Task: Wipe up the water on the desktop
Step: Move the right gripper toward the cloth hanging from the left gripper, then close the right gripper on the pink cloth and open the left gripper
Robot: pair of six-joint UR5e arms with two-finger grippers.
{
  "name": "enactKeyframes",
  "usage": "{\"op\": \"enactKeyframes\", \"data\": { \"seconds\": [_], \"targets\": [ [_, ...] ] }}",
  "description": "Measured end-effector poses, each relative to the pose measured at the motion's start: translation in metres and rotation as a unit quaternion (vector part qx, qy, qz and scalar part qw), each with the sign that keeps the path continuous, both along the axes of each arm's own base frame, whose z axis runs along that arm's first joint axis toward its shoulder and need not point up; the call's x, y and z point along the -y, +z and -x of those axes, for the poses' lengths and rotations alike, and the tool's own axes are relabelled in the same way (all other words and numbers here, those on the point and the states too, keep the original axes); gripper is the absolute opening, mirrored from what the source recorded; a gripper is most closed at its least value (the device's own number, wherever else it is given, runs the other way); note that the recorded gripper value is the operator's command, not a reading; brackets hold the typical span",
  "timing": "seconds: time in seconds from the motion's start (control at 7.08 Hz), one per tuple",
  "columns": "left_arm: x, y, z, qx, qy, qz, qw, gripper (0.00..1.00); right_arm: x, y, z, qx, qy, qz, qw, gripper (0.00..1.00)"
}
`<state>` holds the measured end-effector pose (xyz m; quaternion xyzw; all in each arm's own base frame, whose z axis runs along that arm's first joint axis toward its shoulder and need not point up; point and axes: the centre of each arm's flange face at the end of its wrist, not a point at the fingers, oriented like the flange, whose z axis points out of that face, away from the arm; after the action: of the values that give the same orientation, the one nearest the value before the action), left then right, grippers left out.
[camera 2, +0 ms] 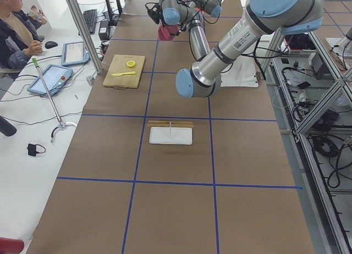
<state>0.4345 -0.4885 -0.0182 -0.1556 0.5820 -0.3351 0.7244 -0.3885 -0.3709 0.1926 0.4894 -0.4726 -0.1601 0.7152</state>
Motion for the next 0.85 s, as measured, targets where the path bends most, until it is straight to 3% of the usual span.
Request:
{"op": "enactKeyframes", "data": {
  "seconds": [0.85],
  "targets": [
    [-0.007, 0.013, 0.01, 0.001, 0.002, -0.003, 1.0, 0.0, 0.001, 0.014, -0.017, -0.01, 0.023, 0.004, 0.9997, 0.99]
  ]
}}
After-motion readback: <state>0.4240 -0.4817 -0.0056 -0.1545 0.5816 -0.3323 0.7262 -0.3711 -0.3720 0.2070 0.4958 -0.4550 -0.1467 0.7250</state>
